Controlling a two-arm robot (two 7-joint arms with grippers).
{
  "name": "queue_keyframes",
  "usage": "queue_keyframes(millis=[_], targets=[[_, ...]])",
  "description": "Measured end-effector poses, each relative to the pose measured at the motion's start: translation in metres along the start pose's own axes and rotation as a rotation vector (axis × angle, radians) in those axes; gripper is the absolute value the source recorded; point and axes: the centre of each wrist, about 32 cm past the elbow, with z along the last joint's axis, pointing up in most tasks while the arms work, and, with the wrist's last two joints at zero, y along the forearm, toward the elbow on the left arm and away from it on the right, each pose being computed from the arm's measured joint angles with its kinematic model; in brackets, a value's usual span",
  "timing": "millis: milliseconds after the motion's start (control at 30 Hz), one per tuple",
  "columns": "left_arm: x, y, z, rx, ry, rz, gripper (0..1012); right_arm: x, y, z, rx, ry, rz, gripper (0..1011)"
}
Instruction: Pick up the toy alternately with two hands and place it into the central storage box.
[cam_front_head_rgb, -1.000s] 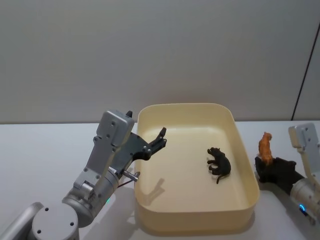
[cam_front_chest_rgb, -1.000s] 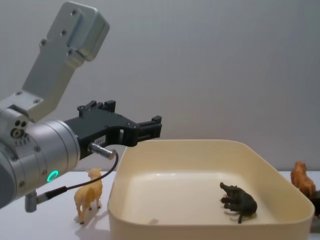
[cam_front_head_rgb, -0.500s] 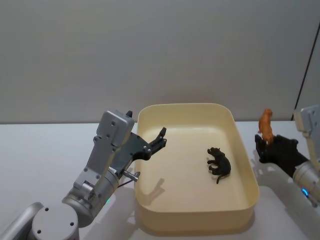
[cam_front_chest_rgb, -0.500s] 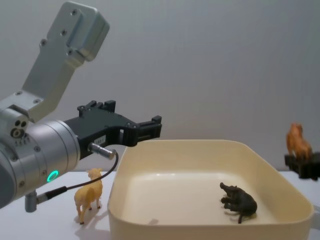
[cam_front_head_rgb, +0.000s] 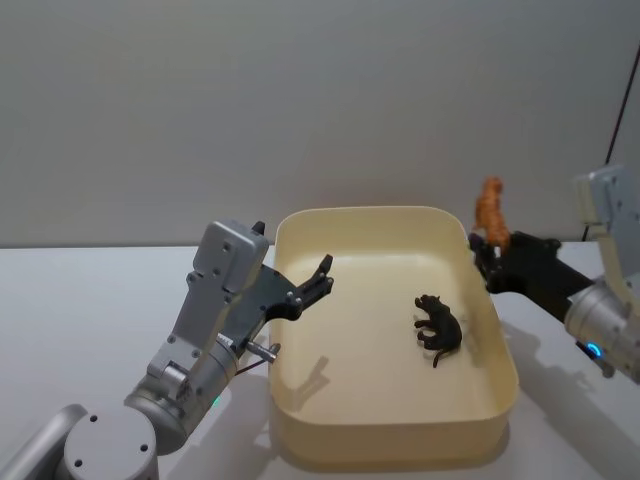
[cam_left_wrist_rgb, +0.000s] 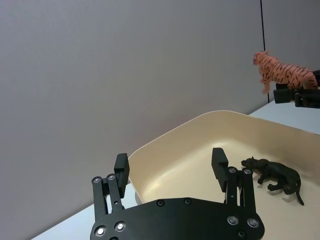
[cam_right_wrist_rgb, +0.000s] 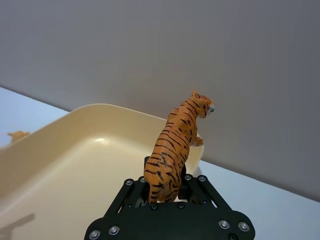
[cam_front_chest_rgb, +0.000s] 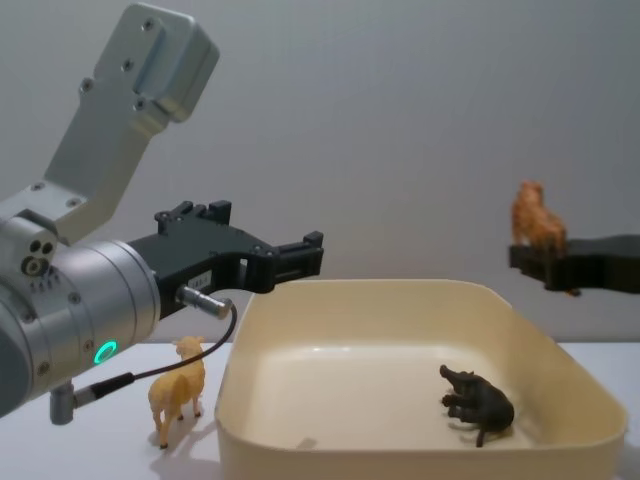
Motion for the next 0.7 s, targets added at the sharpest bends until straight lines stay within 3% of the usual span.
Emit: queue_keyframes(millis=[233, 467, 700], targets=[[0.0, 0.0, 0.0, 0.0, 0.0, 0.0, 1002, -0.004, 0.01, 0.014, -0.003, 0.031, 0.098, 232], [0.0, 0.0, 0.0, 0.0, 0.0, 0.0, 1001, -0.01, 0.024, 0.027, -0.036, 0.081, 0.215, 419], [0.0, 0.0, 0.0, 0.0, 0.0, 0.0, 1001, -0.014, 0.033, 0.035, -0.057, 0.114, 0.285, 681]])
